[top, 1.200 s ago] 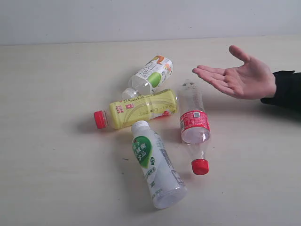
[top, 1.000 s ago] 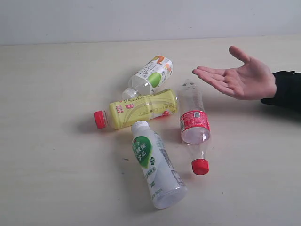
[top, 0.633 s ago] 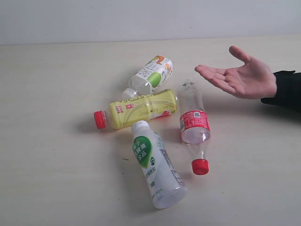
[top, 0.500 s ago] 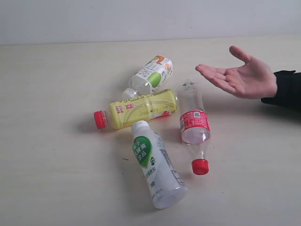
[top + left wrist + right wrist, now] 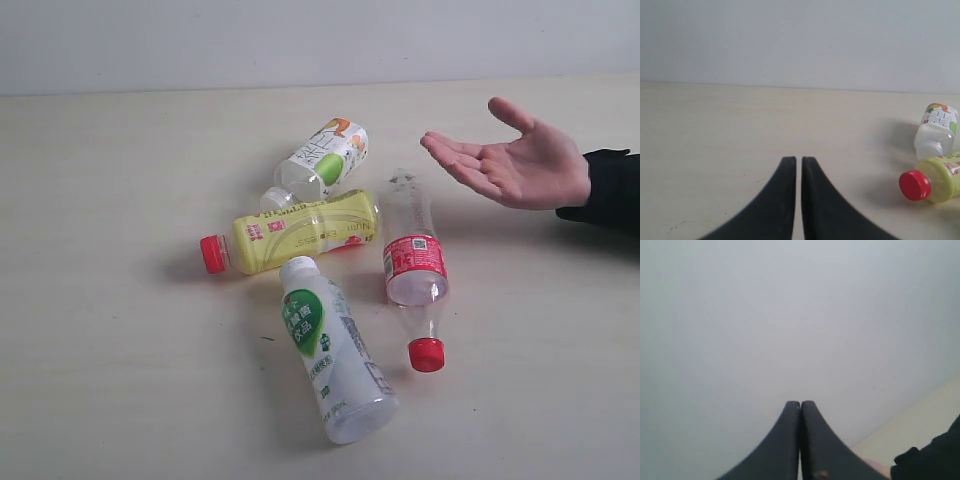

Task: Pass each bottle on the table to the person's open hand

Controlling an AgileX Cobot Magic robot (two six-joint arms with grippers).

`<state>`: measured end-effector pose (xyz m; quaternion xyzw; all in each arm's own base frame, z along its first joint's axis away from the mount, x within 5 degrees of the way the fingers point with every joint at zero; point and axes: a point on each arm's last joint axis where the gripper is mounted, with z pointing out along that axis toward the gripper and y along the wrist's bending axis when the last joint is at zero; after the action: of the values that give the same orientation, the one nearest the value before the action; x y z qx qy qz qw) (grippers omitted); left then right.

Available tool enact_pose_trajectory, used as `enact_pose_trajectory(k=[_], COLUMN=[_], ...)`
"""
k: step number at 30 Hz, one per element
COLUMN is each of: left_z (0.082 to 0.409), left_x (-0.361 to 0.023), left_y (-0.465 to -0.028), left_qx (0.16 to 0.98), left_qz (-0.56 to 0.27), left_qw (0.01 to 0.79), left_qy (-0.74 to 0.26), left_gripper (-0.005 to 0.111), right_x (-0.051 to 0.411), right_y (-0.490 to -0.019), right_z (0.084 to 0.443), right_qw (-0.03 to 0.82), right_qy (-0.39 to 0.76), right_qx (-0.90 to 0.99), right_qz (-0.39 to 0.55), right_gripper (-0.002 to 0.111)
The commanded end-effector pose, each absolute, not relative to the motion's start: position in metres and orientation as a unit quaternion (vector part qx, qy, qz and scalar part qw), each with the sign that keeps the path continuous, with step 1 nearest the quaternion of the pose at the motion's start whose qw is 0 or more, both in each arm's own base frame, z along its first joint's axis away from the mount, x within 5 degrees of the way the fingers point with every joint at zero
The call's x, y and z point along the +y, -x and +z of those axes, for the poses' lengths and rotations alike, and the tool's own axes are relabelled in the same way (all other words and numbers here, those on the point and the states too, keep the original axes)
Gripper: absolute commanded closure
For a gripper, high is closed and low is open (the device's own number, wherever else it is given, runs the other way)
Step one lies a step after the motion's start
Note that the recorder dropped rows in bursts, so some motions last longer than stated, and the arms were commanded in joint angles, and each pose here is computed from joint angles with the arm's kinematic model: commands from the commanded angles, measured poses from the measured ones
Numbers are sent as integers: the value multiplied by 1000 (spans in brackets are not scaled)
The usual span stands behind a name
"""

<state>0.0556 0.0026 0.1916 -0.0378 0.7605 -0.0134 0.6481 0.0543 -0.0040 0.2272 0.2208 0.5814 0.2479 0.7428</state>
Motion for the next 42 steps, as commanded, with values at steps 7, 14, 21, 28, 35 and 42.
enact_pose_trajectory(k=[7,14,21,28,35,42], left_z=[191,191,191,191,191,191], left_x=[3,3,3,3,3,3], left_y=[-55,-55,-55,-55,-55,-55], left_qx=[759,759,759,759,759,759], left_qz=[-11,-11,-11,-11,-11,-11], left_qw=[650,650,650,650,650,650], left_qy=[37,37,37,37,37,37], left_gripper=[100,100,100,100,100,100], right_x=[1,4,43,68,106,177], right_y=[-46,-88,-126,-158,-179,-194], right_z=[326,348,348,336,313,280], right_qw=[790,680,484,297,207,114], right_qy=[-130,-46,147,218,264,330], right_qx=[568,727,850,913,932,932], right_qz=[189,76,147,176,134,95], right_gripper=[108,108,108,108,108,107])
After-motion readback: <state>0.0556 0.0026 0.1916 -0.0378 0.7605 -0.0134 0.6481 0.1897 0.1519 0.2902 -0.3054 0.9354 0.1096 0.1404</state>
